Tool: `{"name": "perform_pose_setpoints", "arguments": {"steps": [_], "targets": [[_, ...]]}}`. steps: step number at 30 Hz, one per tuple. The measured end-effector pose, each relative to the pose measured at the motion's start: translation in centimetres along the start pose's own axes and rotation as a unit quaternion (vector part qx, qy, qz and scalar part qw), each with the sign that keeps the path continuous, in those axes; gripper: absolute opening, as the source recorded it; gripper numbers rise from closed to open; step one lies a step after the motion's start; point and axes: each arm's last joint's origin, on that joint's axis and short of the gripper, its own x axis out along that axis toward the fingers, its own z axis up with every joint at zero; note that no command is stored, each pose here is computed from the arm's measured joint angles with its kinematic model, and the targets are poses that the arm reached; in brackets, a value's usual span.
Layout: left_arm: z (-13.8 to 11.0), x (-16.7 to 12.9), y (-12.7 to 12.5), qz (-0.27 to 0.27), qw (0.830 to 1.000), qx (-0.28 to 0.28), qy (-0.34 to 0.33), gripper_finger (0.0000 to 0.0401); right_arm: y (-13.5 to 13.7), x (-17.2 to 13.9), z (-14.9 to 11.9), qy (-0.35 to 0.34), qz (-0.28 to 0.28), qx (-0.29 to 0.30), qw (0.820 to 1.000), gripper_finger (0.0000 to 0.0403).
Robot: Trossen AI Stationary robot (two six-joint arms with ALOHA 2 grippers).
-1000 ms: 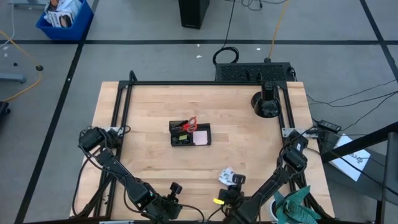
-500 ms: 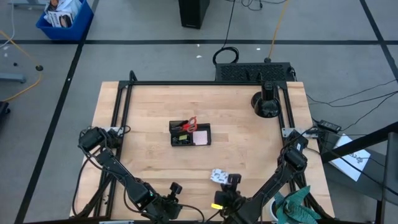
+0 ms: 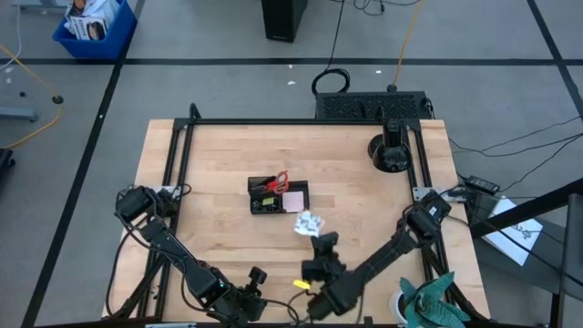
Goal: Pick and place office supplies into organizer
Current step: Put the pink sticky notes into the black desk organizer
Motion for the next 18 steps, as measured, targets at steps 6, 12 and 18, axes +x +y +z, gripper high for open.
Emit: {"name": "perform_pose_setpoints", "arguments": {"steps": [6,12,18], "targets": [[-0.1,-0.1,-0.3,-0.002,1.000,0.004,0.001,0.0026,-1.4,2.6,1.1,0.002,-0.038,-0.082,0.996,0.0000],[-0.4,-0.4,-1.0,-0.006,1.000,0.019,0.008,0.0026,-2.7,5.6,1.8,0.034,-0.031,-0.068,0.997,0.0000],[-0.5,-0.5,-1.1,-0.007,1.000,0.022,0.012,0.0026,-3.6,8.7,3.2,0.047,0.020,0.021,0.998,0.0000]]}}
